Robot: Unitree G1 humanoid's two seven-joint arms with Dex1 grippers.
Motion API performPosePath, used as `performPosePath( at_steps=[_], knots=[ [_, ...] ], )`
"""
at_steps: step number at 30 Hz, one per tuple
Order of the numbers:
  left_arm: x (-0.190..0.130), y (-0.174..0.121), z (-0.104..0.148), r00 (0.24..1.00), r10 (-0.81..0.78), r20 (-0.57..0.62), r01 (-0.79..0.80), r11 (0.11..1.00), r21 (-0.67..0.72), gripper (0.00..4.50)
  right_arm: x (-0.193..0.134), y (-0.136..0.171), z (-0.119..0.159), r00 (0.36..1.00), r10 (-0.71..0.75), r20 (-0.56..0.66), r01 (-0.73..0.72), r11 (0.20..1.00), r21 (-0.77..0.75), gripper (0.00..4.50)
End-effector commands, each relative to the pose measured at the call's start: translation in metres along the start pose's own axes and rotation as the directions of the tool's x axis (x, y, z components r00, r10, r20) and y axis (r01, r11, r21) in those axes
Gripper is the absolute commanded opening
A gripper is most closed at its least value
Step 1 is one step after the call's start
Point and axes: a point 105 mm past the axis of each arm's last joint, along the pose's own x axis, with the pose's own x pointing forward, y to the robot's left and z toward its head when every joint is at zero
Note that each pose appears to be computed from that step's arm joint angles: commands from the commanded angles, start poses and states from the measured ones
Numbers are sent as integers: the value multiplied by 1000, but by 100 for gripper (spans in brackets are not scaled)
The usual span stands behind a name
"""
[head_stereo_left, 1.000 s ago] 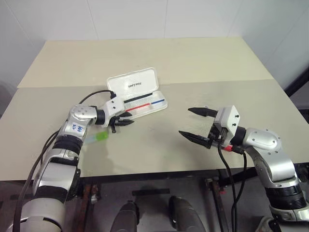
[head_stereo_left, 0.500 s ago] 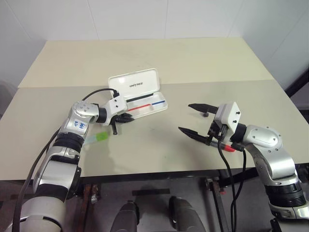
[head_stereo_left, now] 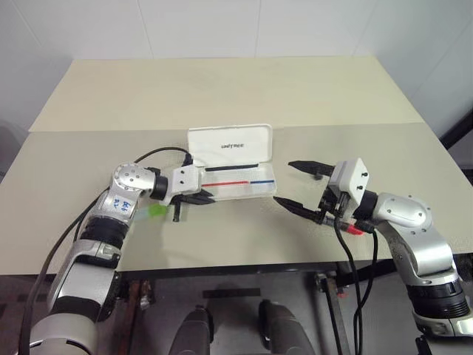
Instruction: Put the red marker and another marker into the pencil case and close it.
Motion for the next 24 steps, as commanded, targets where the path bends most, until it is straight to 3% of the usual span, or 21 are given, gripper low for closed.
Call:
performPosePath(
  at_steps=[1, 7, 18, 22, 24],
  knots=[
    [-8, -9, 9, 1000, -29, 2, 29, 999, 29, 3, -16, -1, 14, 1000, -9, 6, 9, 1000, -29, 424],
    [-3, -26, 12, 999, -49, 9, 49, 999, -10, 3, -27, 3, 13, 1000, -22, -22, 22, 1000, 0, 424],
    [5, -41, 10, 998, -64, 1, 64, 995, -76, 3, -20, 9, 14, 1000, -27, -6, 27, 999, 18, 424],
    [4, -39, 9, 998, -56, -1, 56, 996, -74, 106, -19, 10, 13, 1000, -27, -6, 27, 999, 23, 424],
    [4, -38, 9, 999, -47, -1, 47, 996, -72, 179, -19, 10, 12, 1000, -27, -6, 27, 999, 23, 424]
  ],
)
